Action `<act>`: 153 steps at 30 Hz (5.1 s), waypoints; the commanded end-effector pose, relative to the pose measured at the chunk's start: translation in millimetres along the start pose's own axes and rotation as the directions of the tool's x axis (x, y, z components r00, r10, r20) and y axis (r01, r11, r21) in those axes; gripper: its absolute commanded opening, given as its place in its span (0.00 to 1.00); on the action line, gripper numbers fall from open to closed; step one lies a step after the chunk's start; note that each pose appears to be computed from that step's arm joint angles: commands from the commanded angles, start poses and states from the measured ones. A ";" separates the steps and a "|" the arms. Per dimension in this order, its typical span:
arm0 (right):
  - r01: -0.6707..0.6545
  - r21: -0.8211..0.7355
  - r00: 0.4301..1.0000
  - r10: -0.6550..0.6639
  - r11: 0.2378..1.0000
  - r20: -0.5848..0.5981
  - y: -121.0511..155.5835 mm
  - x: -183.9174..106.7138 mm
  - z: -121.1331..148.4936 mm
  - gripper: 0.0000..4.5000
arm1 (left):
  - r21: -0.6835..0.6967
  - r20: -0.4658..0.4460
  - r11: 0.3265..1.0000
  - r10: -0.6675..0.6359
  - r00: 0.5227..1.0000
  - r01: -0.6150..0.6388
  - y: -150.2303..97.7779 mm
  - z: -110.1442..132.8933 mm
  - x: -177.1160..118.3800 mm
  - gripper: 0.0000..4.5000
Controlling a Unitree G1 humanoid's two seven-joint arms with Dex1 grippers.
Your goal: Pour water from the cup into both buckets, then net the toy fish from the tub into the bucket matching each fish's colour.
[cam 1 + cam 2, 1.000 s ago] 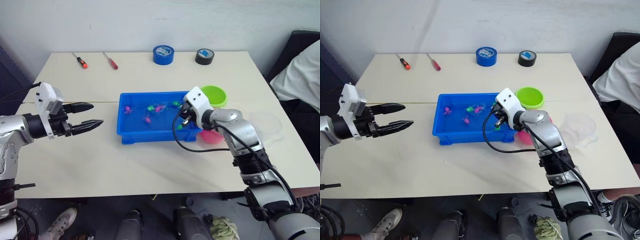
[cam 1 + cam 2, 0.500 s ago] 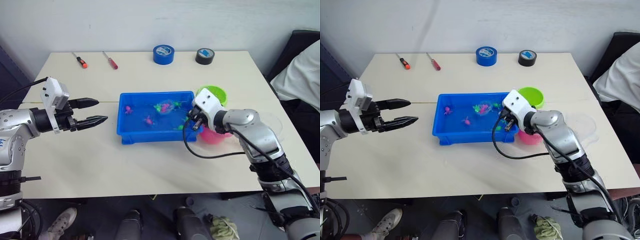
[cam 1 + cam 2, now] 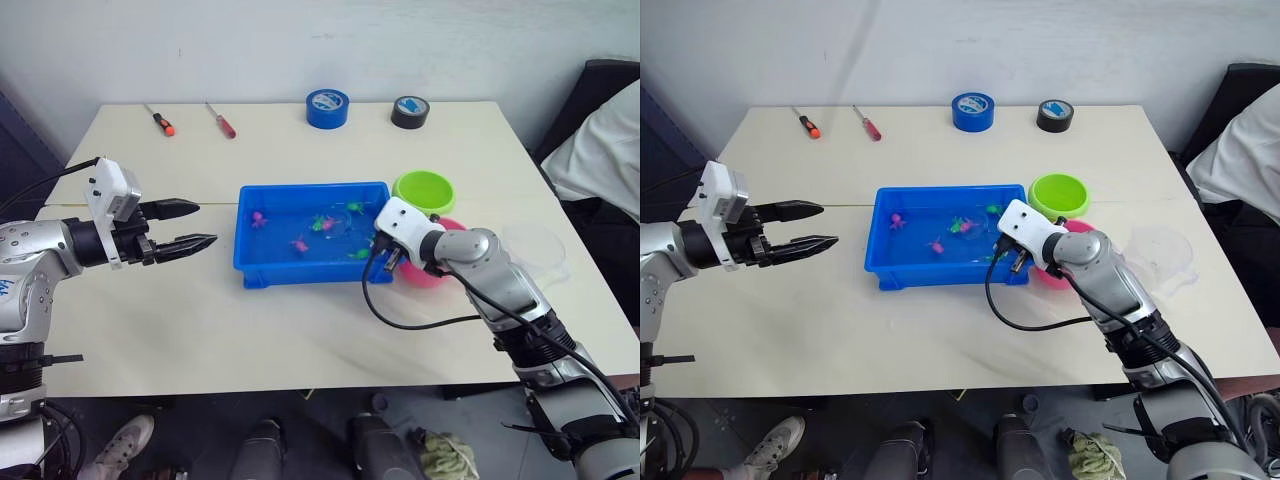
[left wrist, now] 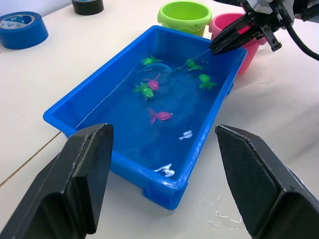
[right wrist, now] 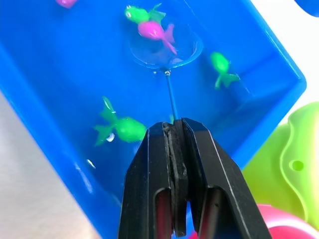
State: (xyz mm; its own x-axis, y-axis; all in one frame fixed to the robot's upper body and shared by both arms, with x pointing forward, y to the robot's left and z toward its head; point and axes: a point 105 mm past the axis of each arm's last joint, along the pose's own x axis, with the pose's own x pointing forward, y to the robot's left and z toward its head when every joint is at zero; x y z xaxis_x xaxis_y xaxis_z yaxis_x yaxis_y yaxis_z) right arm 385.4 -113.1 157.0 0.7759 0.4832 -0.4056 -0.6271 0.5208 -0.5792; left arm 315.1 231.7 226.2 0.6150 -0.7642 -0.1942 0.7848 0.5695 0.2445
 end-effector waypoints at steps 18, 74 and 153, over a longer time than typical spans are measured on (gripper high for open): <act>-0.072 0.179 0.995 0.059 0.981 0.078 -3.3 -21.0 23.1 0.00 | 0.040 0.036 0.999 -0.003 0.999 0.001 1.3 9.6 0.6 0.80; 0.311 0.365 0.947 -0.318 0.877 -0.044 -36.5 -213.8 -38.8 0.00 | 0.113 0.122 0.916 -0.398 0.909 0.386 -5.0 36.9 104.2 0.80; 0.018 -0.265 0.993 0.013 0.964 0.114 12.3 -61.9 -0.7 0.00 | -0.045 -0.020 0.998 -0.036 0.999 0.035 -16.5 -25.1 -9.1 0.80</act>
State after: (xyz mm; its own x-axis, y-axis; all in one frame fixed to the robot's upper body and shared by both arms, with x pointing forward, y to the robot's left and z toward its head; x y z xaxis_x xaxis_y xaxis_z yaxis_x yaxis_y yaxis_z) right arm 330.2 -141.2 167.5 0.7500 0.5599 -0.3522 -0.5917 0.3297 -0.7357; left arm 301.6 237.0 186.4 0.5738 -0.7783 -0.2549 0.8187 0.5532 0.1537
